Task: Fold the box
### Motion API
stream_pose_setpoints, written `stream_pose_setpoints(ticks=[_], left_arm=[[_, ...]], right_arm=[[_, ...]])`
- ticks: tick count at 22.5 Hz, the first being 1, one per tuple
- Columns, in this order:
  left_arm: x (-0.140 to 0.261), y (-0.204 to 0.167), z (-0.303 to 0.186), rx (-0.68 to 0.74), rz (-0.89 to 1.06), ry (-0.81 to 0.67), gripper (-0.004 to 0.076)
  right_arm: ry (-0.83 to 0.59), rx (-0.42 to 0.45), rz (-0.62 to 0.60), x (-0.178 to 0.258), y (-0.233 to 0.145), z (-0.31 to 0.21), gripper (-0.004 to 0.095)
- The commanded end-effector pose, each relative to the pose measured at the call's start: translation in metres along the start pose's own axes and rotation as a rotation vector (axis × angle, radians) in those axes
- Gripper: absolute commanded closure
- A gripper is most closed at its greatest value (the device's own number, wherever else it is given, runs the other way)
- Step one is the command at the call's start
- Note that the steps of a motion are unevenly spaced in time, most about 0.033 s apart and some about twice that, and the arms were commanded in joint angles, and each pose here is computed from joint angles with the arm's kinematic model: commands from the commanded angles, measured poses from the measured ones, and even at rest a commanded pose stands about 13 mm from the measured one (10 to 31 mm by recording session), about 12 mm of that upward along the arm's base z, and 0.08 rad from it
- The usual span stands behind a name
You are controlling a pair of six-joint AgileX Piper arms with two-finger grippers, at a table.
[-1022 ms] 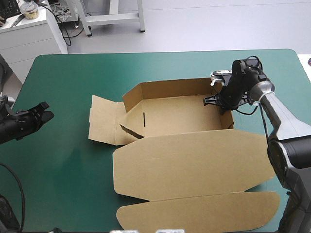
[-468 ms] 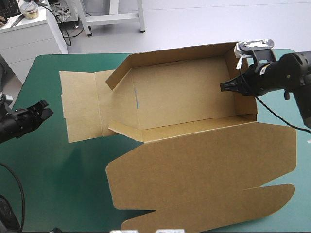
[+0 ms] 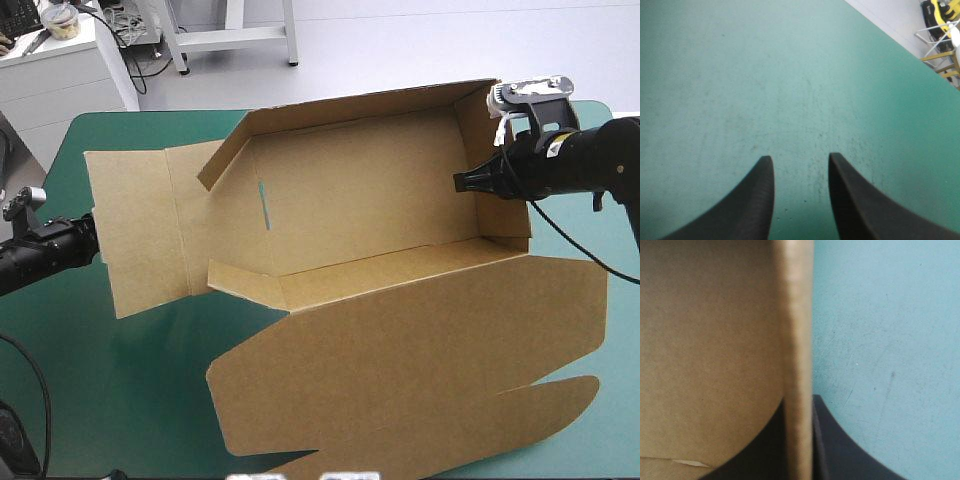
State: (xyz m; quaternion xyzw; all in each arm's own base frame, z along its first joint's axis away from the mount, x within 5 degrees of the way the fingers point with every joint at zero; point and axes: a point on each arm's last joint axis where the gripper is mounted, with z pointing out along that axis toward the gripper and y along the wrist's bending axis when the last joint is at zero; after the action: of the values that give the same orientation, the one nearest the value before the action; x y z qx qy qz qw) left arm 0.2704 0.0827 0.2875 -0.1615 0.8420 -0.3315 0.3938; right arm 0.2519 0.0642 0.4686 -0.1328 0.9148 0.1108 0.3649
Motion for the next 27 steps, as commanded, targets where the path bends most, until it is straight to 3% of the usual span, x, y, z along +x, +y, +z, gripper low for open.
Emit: stream_pose_setpoints(ticks=[1, 5, 9, 12, 19, 27], left_arm=[[-0.007, -0.026, -0.005, 0.104, 0.020, -0.051, 0.0353], [0.001, -0.032, 0.004, 0.091, 0.078, 0.014, 0.0352], [0.005, -0.031, 0.009, 0.033, 0.114, 0.042, 0.0237], [0.006, -0.035, 0.011, 0.050, 0.045, 0.052, 0.0231], [0.028, -0.074, 0.029, 0.230, 0.080, 0.193, 0.0231], [0.024, -0.106, 0.022, 0.523, 0.059, 0.168, 0.0231]], right_arm=[[-0.098, -0.020, 0.004, -0.005, 0.005, -0.021, 0.0928], [-0.088, -0.021, 0.004, -0.005, 0.004, -0.019, 0.0928], [-0.035, -0.036, 0.011, -0.004, 0.004, -0.010, 0.0928], [-0.015, -0.087, 0.033, -0.006, 0.007, 0.000, 0.0928], [0.068, -0.095, 0.061, -0.014, -0.002, 0.051, 0.0928], [0.053, -0.086, 0.058, -0.019, -0.006, 0.067, 0.0928]])
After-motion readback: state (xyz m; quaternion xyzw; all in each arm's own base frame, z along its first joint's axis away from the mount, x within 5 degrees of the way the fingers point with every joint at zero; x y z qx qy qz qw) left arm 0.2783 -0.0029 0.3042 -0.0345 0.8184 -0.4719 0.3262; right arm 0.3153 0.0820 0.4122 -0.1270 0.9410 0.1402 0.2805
